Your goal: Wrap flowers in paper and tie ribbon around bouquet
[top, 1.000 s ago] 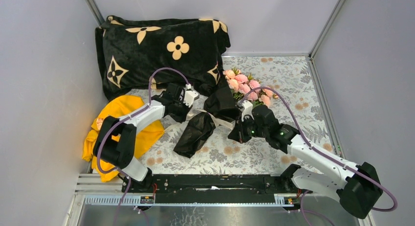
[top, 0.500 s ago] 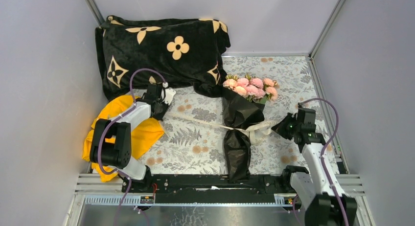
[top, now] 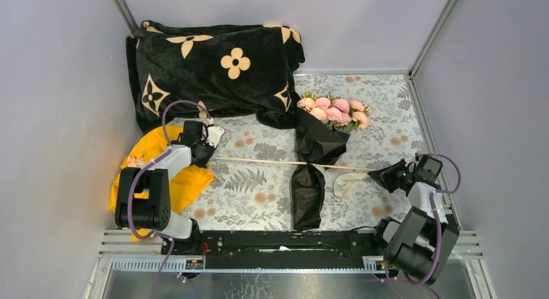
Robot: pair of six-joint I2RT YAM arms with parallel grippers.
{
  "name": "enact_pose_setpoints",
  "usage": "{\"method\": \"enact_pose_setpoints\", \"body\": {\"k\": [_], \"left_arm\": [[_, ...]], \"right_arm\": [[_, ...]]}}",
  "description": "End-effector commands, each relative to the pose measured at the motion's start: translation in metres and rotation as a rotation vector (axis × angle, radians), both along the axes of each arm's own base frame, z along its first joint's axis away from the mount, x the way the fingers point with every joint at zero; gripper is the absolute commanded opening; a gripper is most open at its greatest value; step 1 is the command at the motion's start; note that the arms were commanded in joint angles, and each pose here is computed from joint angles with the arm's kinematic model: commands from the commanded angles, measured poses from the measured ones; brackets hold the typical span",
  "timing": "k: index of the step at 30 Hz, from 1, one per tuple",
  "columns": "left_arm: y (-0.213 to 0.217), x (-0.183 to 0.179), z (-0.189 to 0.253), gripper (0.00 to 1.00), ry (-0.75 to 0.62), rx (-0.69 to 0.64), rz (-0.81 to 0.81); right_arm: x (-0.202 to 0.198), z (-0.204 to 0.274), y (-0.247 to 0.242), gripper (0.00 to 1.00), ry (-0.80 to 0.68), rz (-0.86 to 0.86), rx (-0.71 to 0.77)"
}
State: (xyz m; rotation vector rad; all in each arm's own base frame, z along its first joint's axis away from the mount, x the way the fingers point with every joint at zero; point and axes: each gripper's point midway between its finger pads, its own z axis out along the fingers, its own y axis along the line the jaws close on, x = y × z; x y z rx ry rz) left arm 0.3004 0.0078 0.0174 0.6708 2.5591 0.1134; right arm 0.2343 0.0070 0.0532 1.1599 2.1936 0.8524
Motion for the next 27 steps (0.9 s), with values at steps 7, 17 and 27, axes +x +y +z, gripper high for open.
{"method": "enact_pose_setpoints", "body": {"k": [7, 17, 27], "left_arm": [[-0.031, 0.003, 0.043, 0.0, -0.017, -0.037, -0.096], [-0.209, -0.054, 0.221, 0.0, -0.037, -0.443, -0.607], [-0.24, -0.106, 0.326, 0.0, -0.166, -0.662, -0.732]], "right_arm": [[0.009, 0.018, -0.046, 0.0, -0.056, -0.044, -0.198], [0.027, 0.062, -0.024, 0.64, -0.07, 0.132, -0.411], [0.017, 0.177, 0.195, 0.81, -0.887, 0.978, -0.53]]}}
